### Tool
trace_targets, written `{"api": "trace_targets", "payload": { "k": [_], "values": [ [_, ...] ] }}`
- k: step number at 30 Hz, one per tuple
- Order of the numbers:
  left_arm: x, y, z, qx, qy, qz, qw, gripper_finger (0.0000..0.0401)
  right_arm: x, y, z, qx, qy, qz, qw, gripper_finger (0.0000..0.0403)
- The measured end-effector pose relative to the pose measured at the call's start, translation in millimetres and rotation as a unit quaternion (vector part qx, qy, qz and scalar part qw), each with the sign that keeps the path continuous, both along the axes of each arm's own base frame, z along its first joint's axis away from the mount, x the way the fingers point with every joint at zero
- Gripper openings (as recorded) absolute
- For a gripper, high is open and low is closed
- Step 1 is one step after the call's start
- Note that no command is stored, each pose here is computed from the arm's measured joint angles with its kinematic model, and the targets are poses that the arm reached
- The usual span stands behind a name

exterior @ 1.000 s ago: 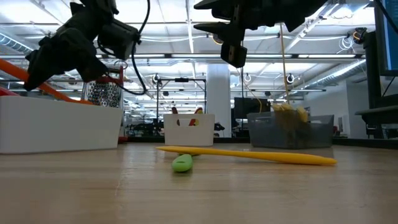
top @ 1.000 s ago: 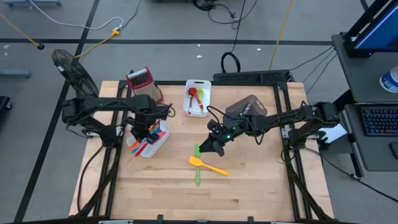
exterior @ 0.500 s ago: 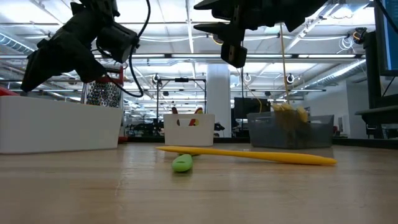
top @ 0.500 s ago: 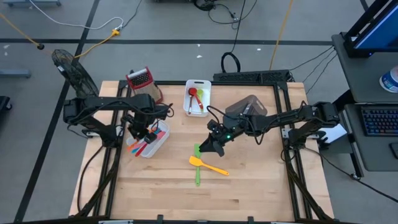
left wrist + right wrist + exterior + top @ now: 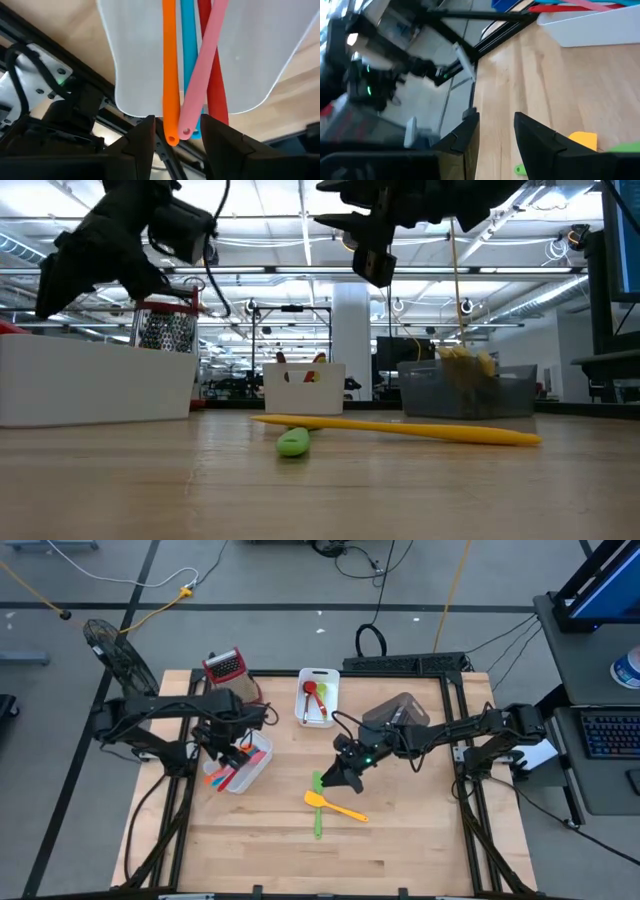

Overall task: Pick & Place Kitchen Items
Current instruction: Put the yellow spatula into the bottom white bin

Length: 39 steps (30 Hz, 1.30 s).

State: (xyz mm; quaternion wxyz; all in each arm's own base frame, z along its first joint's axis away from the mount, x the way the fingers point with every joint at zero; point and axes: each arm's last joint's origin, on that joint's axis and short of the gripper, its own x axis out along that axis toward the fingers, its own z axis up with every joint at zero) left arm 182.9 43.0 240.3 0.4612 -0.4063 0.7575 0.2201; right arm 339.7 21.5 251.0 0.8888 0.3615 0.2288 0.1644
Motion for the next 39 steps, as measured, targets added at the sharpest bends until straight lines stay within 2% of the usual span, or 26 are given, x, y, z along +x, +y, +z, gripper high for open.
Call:
{"api": "trace_targets", "payload": {
  "k": [6,10,13,17,21,25,29,32,34,39],
  "values": [
    [-11.4,-2.4,29.3,0.079,-0.079,0.02,0.994,0.0163,-1.0,7.1,-0.6,-0.078,-0.043,0.048,0.995,0.0106],
    [-15.8,-6.2,51.8,0.131,-0.197,0.025,0.971,0.0163,-1.6,15.7,0.0,-0.121,-0.073,0.076,0.987,0.0101],
    [-18.0,-10.0,66.9,0.163,-0.3,0.018,0.94,0.0163,-2.2,21.4,0.2,-0.138,-0.085,0.088,0.983,0.0098],
    [-22.1,-15.7,87.2,0.23,-0.413,-0.009,0.881,0.0163,-2.1,26.4,1.1,-0.146,-0.091,0.082,0.982,0.0092],
    [-32.4,-24.9,103.9,0.272,-0.488,-0.04,0.829,0.0163,-1.9,34.1,4.7,-0.155,-0.113,0.083,0.978,0.0085],
    [-46.5,-33.1,115.2,0.304,-0.527,-0.053,0.792,0.0163,-2.5,44.0,7.3,-0.175,-0.09,0.105,0.975,0.0075],
    [-57.8,-37.7,120.2,0.328,-0.539,-0.039,0.775,0.0163,-4.5,54.1,15.7,-0.251,-0.029,0.118,0.96,0.0061],
    [-59.9,-40.9,121.1,0.328,-0.544,-0.041,0.772,0.0163,-9.2,58.5,22.4,-0.307,0.023,0.129,0.943,0.0053],
    [-59.6,-43.2,121.0,0.322,-0.546,-0.048,0.772,0.0163,-12.0,59.2,23.9,-0.319,0.05,0.127,0.938,0.005],
    [-58.9,-47.4,120.6,0.331,-0.546,-0.065,0.767,0.0163,-17.3,58.0,18.1,-0.308,0.102,0.125,0.938,0.0061]
  ]
}}
